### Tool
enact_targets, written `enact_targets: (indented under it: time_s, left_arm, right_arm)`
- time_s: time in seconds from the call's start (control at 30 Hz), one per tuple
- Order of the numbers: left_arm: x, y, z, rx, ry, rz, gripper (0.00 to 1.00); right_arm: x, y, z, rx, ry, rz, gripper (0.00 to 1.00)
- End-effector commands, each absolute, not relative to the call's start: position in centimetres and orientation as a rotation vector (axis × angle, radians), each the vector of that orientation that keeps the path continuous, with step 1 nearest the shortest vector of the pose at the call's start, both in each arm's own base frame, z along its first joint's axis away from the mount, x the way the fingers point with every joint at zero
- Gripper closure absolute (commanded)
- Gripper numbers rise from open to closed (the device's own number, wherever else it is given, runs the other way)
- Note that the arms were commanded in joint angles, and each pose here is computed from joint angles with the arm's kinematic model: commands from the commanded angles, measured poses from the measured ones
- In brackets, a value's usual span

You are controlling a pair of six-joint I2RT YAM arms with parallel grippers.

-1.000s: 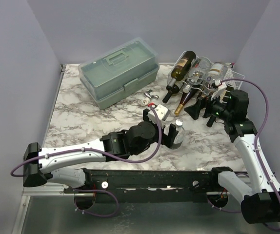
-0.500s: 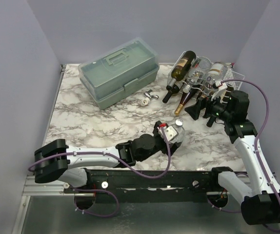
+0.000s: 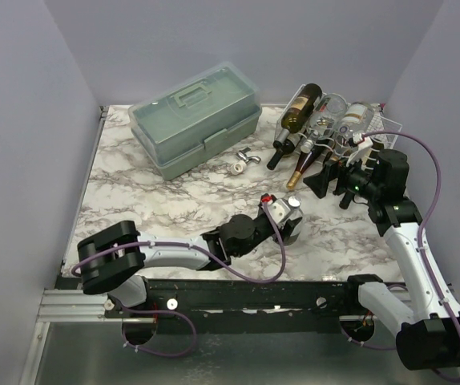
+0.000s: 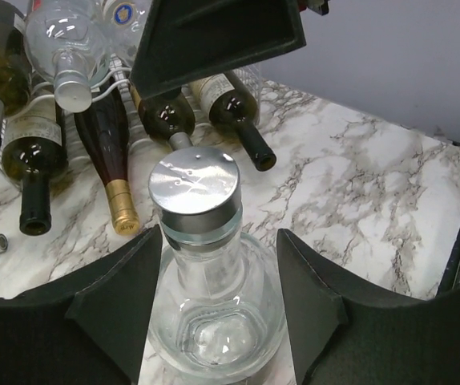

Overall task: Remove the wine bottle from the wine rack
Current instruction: Move the wine bottle to the center of the board.

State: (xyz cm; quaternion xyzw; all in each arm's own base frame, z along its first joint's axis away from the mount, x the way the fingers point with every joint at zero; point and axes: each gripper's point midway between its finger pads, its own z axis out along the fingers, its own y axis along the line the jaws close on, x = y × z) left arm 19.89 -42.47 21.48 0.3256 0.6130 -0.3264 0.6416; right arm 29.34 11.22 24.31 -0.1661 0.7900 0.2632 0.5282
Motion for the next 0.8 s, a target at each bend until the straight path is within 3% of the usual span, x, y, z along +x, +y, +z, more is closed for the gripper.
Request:
enact_targets:
  time_s: [0.0, 0.37, 0.53, 0.67, 0.77]
  left_arm:
    - [20.2, -43.7, 22.8, 0.721, 1.334, -0.788, 0.42]
    - [21.4, -44.7, 22.3, 0.714, 1.320, -0.756, 0.61]
    - [21.5, -44.8, 21.9, 0.711, 1.326, -0.754, 0.59]
    - [21.8, -44.9, 21.8, 0.700, 1.329, -0.749, 0.47]
    - [21.9, -45.0, 21.7, 0.694, 1.329, -0.756, 0.46]
  right_arm:
    - [29.6, 10.8, 24.4, -0.402, 1.869, 0.595, 0.00]
    - [29.6, 10.8, 24.3, -0.405, 1.869, 0.592, 0.00]
    - [29.6, 10.7, 24.3, -0.406, 1.868, 0.590, 0.00]
    - [29.5, 10.8, 24.3, -0.409, 1.868, 0.591, 0.00]
    - [29.5, 10.8, 24.2, -0.408, 1.870, 0.591, 0.01]
